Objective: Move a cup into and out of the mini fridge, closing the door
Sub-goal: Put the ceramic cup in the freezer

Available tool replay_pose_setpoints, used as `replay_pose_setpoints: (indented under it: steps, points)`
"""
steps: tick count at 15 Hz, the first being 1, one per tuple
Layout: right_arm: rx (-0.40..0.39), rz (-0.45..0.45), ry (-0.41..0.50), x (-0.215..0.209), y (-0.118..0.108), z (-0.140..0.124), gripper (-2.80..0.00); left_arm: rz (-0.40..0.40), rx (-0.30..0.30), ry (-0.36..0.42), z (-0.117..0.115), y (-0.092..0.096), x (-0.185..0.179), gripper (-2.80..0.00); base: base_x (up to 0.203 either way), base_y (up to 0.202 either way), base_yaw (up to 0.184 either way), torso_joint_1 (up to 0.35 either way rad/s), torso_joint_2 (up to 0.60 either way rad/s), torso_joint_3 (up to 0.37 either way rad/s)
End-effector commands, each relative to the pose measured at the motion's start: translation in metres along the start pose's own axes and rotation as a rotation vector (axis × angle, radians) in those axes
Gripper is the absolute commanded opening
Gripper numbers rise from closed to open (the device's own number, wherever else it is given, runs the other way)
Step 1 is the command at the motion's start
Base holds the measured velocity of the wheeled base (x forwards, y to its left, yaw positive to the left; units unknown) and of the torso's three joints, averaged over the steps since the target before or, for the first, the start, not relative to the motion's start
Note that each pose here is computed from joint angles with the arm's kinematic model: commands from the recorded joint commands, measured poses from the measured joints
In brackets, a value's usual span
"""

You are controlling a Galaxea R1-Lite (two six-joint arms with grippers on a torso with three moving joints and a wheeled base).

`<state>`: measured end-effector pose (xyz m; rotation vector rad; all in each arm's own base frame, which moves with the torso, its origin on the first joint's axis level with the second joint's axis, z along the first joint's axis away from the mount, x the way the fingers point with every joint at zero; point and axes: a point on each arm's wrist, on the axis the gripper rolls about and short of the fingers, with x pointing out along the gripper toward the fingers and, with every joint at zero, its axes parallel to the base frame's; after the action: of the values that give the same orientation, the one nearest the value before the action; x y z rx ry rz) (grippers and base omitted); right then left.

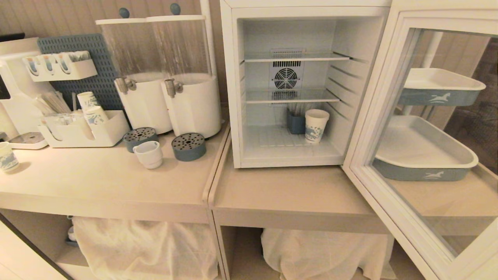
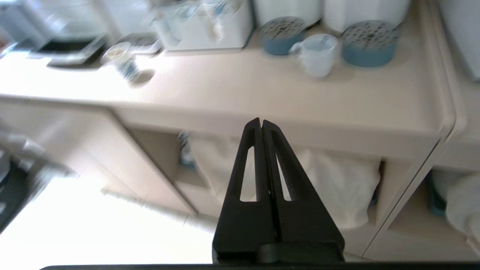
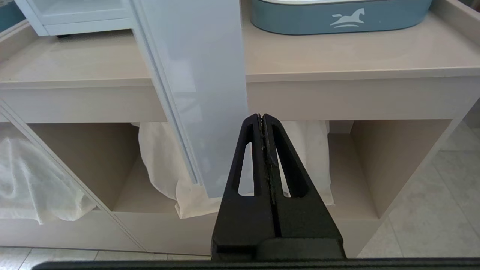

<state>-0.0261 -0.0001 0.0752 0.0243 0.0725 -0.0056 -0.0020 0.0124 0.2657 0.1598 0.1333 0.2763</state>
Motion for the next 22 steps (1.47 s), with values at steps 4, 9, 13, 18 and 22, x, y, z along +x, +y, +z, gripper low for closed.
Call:
replay_pose_setpoints:
  steps: [4, 9, 13, 18, 22]
  points:
    - [0.0, 0.0, 0.003, 0.0, 0.0, 0.0, -2.8, -0.039, -0.145, 0.126, -0.066, 0.015, -0.102, -2.8, 0.0, 0.0, 0.0, 0.0, 0.0, 0.0]
    - [0.0, -0.002, 0.003, 0.0, 0.0, 0.0, -2.8, -0.265, -0.194, 0.108, -0.083, 0.022, -0.163, -2.8, 0.0, 0.0, 0.0, 0.0, 0.0, 0.0]
    - [0.0, -0.002, 0.003, 0.0, 0.0, 0.0, -2.8, -0.355, -0.122, 0.078, -0.122, 0.017, -0.17, -2.8, 0.0, 0.0, 0.0, 0.0, 0.0, 0.0]
    - [0.0, -0.001, 0.003, 0.0, 0.0, 0.0, -2.8, -0.206, -0.253, -0.055, -0.124, -0.007, -0.076, -2.8, 0.0, 0.0, 0.0, 0.0, 0.0, 0.0]
    - [0.001, -0.002, 0.003, 0.0, 0.0, 0.0, -2.8, -0.128, -0.237, -0.151, -0.171, -0.031, -0.011, -2.8, 0.0, 0.0, 0.0, 0.0, 0.0, 0.0]
